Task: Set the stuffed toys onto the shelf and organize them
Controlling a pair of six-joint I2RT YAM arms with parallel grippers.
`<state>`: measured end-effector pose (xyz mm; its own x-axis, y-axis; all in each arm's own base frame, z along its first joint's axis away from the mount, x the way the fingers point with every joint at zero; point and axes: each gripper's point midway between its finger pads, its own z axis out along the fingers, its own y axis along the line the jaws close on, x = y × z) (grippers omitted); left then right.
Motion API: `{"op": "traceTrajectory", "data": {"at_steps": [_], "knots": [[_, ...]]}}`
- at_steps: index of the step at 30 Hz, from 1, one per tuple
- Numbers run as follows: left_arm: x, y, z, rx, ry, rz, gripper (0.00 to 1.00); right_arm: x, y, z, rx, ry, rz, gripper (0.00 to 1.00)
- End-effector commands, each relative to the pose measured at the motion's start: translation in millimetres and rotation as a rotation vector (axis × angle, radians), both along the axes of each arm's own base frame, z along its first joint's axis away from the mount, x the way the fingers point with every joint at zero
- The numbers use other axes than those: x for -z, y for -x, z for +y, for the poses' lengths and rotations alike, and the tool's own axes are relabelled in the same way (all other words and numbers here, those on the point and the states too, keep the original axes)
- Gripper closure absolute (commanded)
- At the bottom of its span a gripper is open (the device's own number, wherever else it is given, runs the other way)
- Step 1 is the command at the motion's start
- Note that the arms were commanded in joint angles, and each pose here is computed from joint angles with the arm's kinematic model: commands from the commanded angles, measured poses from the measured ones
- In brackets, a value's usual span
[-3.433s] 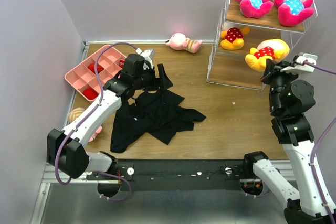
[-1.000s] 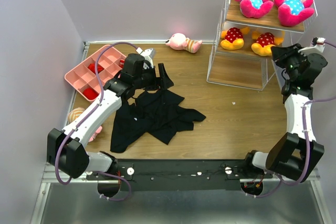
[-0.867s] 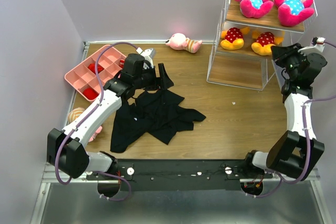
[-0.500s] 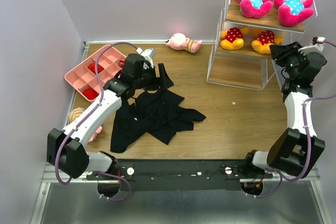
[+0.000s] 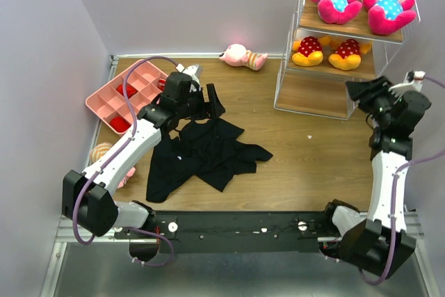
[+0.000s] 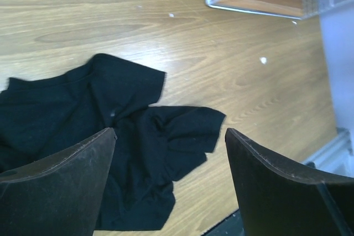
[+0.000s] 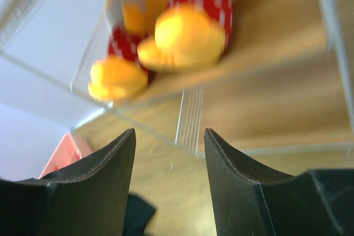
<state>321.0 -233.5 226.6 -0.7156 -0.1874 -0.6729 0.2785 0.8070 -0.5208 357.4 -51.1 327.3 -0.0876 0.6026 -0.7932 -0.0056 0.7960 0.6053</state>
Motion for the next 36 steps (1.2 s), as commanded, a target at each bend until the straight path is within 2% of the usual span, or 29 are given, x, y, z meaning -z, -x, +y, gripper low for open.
{"op": "traceTrajectory", "data": {"at_steps": [1, 2, 8, 11, 14, 16, 17, 21, 22, 24, 25, 28, 31, 34, 36], "knots": [[2.4, -10.6, 25.6, -0.14, -0.073, -0.016, 0.11, 56.4, 37.9, 35.8, -0.113, -0.073, 0.146, 0.4], [3.6, -11.6, 28.8, -0.159, -0.081, -0.015, 0.11, 71.0, 45.6, 42.6, -0.126, -0.083, 0.183, 0.39], [14.2, -29.4, 59.7, -0.372, -0.111, 0.016, 0.14, 88.7, 76.9, 105.2, -0.291, -0.014, 0.196, 0.41], [24.7, -44.4, 69.2, -0.491, -0.025, 0.097, 0.16, 100.0, 88.1, 148.2, -0.398, 0.047, 0.233, 0.41], [25.2, -62.7, 55.2, -0.471, 0.022, 0.126, 0.18, 111.8, 102.6, 179.7, -0.485, 0.099, 0.234, 0.42], [36.3, -79.9, 48.6, -0.463, -0.009, 0.145, 0.18, 125.0, 110.2, 187.4, -0.51, 0.111, 0.243, 0.42], [23.9, -92.8, 44.5, -0.465, 0.005, 0.116, 0.18, 120.3, 115.0, 193.6, -0.538, 0.112, 0.202, 0.42], [20.3, -137.4, 20.8, -0.423, 0.058, 0.034, 0.17, 128.1, 128.5, 203.0, -0.602, 0.088, 0.153, 0.42], [31.5, -151.7, 16.1, -0.433, 0.06, 0.033, 0.16, 130.5, 132.2, 204.1, -0.614, 0.085, 0.148, 0.42], [22.2, -173.2, 6.1, -0.437, 0.103, 0.001, 0.14, 138.5, 138.4, 204.7, -0.625, 0.077, 0.151, 0.42], [35.9, -186.8, 0.0, -0.444, 0.111, 0.009, 0.13, 133.7, 141.8, 203.7, -0.622, 0.071, 0.126, 0.42], [23.1, -219.7, -18.8, -0.445, 0.217, -0.045, 0.11, 128.6, 146.7, 200.2, -0.612, 0.081, 0.119, 0.42], [50.4, -252.8, -35.6, -0.458, 0.283, -0.048, 0.09, 120.5, 149.1, 197.9, -0.603, 0.086, 0.115, 0.42], [40.6, -282.2, -45.2, -0.485, 0.369, -0.094, 0.09, 116.9, 151.6, 199.1, -0.611, 0.072, 0.112, 0.42], [54.6, -302.4, -49.1, -0.519, 0.397, -0.104, 0.09, 112.2, 153.3, 201.4, -0.62, 0.05, 0.096, 0.42]]}}
